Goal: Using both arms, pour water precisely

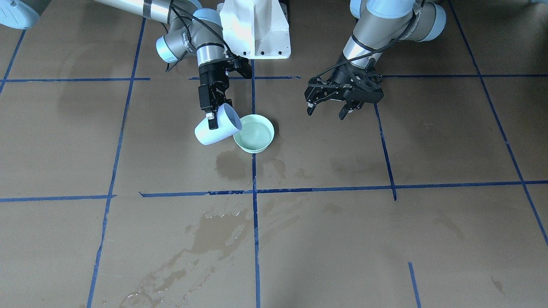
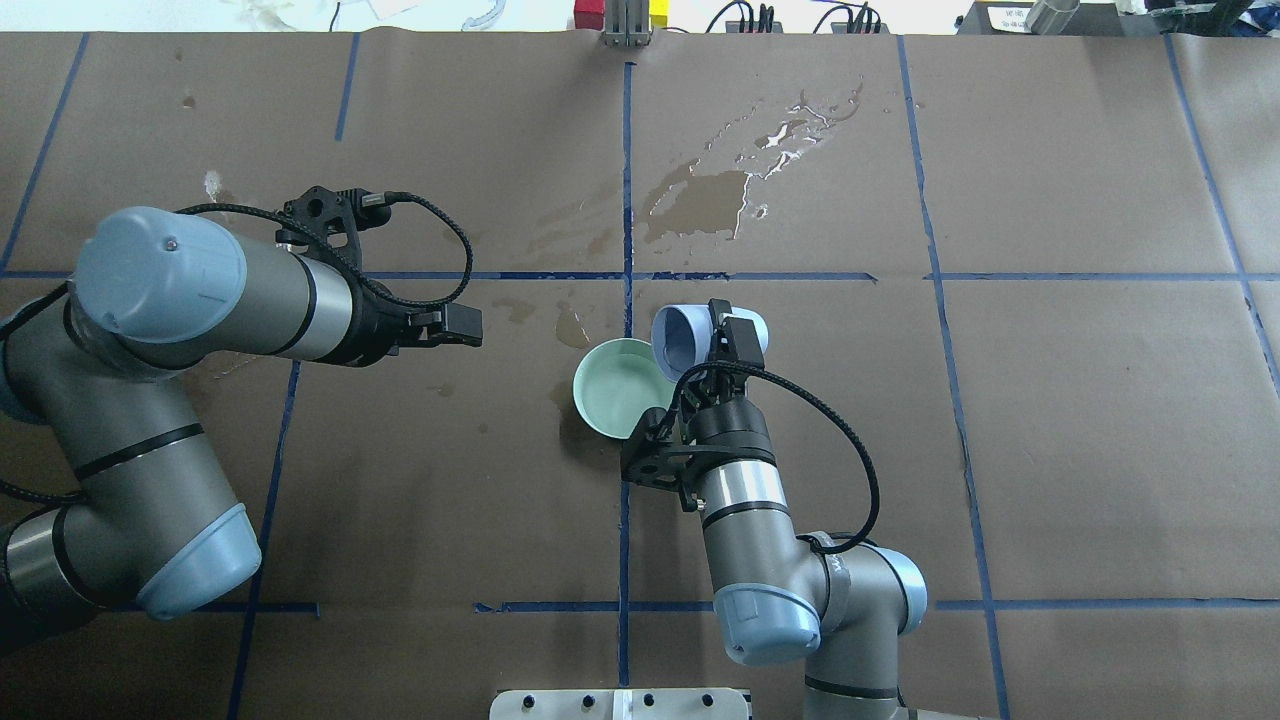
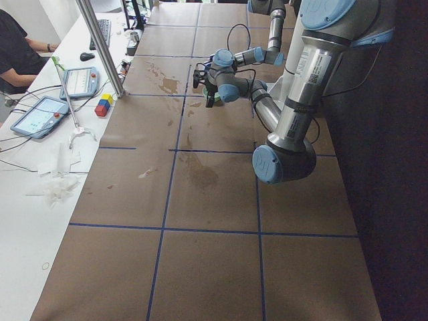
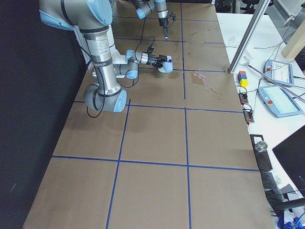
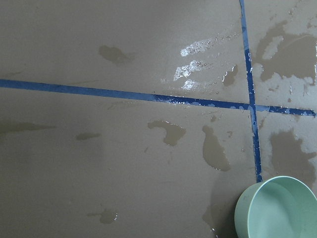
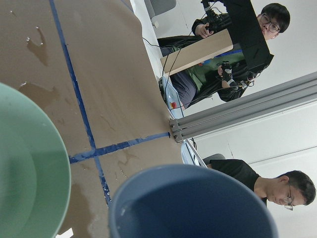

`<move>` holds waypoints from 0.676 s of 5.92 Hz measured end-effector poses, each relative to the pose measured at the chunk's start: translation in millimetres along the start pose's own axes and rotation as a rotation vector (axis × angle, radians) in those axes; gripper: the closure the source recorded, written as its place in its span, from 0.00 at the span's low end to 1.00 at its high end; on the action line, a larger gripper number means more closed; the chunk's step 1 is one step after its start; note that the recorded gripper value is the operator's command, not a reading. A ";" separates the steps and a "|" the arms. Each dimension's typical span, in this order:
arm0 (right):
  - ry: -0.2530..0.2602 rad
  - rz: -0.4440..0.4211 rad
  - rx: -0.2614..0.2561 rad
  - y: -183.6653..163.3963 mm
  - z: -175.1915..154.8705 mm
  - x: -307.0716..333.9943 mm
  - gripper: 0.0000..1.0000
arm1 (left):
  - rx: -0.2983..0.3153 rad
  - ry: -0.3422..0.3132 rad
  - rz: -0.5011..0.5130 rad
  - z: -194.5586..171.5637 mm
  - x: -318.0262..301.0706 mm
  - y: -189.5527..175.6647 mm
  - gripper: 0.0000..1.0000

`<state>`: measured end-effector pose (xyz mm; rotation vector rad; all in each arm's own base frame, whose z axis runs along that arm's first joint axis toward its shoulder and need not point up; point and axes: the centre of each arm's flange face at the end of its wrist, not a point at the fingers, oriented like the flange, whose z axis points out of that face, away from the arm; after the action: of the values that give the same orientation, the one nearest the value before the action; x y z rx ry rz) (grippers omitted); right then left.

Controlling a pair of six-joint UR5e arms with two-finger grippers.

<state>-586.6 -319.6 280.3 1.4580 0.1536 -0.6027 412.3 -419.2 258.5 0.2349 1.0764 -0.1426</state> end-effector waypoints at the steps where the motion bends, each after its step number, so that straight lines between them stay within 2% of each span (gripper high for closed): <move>1: 0.008 -0.057 -0.013 -1.9 0.3 -1.5 0.89 | -0.003 -0.002 0.000 1.6 -0.5 1.1 0.00; 2: 0.027 -0.133 -0.035 -10.7 0.8 -2.2 0.90 | -0.006 -0.005 0.001 3.4 -0.8 2.2 0.00; 4: 0.044 -0.223 -0.052 -25.3 -0.8 -2.4 0.90 | -0.009 -0.007 0.001 5.4 -0.9 3.4 0.00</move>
<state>-600.4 -318.0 259.0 1.4146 0.3669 -0.7421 417.2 -417.4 262.1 0.2265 1.0701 -0.1374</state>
